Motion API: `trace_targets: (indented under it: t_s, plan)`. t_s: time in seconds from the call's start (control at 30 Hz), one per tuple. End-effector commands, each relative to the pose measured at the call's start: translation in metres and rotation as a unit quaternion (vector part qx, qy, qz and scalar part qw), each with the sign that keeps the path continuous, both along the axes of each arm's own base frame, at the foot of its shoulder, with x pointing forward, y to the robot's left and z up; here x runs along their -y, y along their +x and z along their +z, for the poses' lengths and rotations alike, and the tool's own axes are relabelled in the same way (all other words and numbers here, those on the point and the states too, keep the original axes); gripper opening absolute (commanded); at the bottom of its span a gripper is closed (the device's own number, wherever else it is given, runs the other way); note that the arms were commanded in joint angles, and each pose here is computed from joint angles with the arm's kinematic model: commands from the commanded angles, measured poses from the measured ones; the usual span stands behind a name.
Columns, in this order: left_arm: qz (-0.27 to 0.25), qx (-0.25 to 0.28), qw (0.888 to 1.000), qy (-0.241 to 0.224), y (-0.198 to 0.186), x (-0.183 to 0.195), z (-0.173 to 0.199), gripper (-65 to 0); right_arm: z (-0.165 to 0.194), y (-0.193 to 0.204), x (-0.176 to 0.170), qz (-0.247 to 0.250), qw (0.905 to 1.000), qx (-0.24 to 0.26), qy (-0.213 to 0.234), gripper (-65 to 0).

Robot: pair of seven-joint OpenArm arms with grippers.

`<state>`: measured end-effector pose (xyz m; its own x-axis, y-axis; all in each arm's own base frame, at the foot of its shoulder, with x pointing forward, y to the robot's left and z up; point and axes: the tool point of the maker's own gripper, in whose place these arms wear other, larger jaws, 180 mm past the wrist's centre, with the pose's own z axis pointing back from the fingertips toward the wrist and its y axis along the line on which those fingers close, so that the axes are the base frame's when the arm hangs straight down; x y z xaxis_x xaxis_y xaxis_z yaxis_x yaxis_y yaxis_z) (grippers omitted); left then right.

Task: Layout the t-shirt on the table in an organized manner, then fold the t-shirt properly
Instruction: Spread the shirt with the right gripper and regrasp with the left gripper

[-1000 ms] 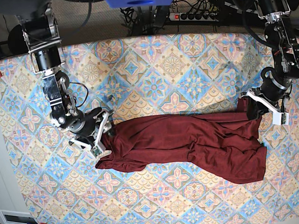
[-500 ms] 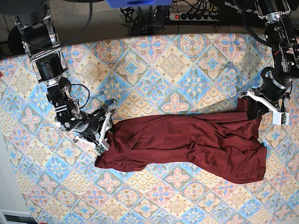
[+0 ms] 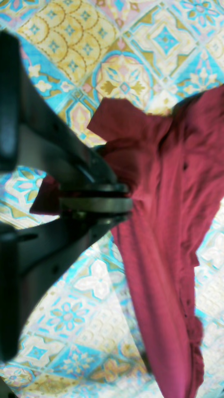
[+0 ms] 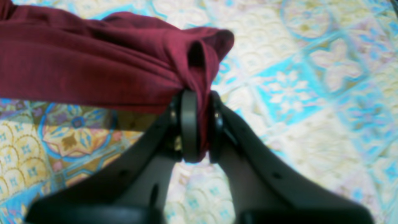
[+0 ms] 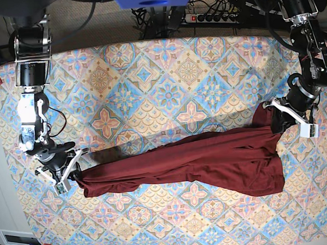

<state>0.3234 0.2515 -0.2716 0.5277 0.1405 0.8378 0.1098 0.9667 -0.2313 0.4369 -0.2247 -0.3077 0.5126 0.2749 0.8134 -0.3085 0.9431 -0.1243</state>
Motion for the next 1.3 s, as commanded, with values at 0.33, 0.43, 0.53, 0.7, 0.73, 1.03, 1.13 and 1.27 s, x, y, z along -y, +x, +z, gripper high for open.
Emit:
trace_targets:
  t_s: [0.33, 0.43, 0.53, 0.7, 0.73, 1.03, 1.13, 1.27]
  plan:
    - [-0.053, 0.054, 0.995, -0.068, 0.003, 0.007, 0.057, -65.0, 0.064, -0.038, 0.057, -0.029, 0.9928, 0.03, -0.112, -65.0]
    - [-0.075, 0.06, 0.993, -0.063, -0.003, 0.014, 0.069, -65.0, 0.061, -0.059, 0.05, 0.003, 0.9893, 0.019, -0.145, -65.0]
    - [-0.077, 0.073, 0.993, -0.06, -0.013, 0.009, 0.083, -65.0, 0.061, -0.083, 0.025, 0.076, 0.9808, 0.019, -0.178, -65.0]
    - [-0.089, 0.11, 0.989, -0.046, -0.03, -0.014, 0.116, -65.0, 0.047, -0.13, 0.041, 0.087, 0.9751, -0.014, -0.203, -65.0]
    - [-0.081, 0.117, 0.989, -0.041, -0.031, -0.021, 0.121, -65.0, 0.046, -0.135, 0.05, 0.08, 0.975, -0.019, -0.207, -65.0]
    - [-0.025, 0.088, 0.996, -0.012, 0.02, -0.044, 0.083, -65.0, 0.054, -0.087, 0.044, 0.082, 0.9794, 0.0, -0.185, -65.0]
    - [-0.003, 0.06, 0.998, -0.017, 0.042, -0.043, 0.054, -65.0, 0.047, -0.067, 0.033, 0.09, 0.9814, -0.006, -0.169, -65.0]
    - [0.004, 0.02, 1.0, -0.016, 0.074, -0.023, 0.018, -65.0, 0.047, -0.043, 0.014, 0.094, 0.9869, 0.007, -0.131, -65.0]
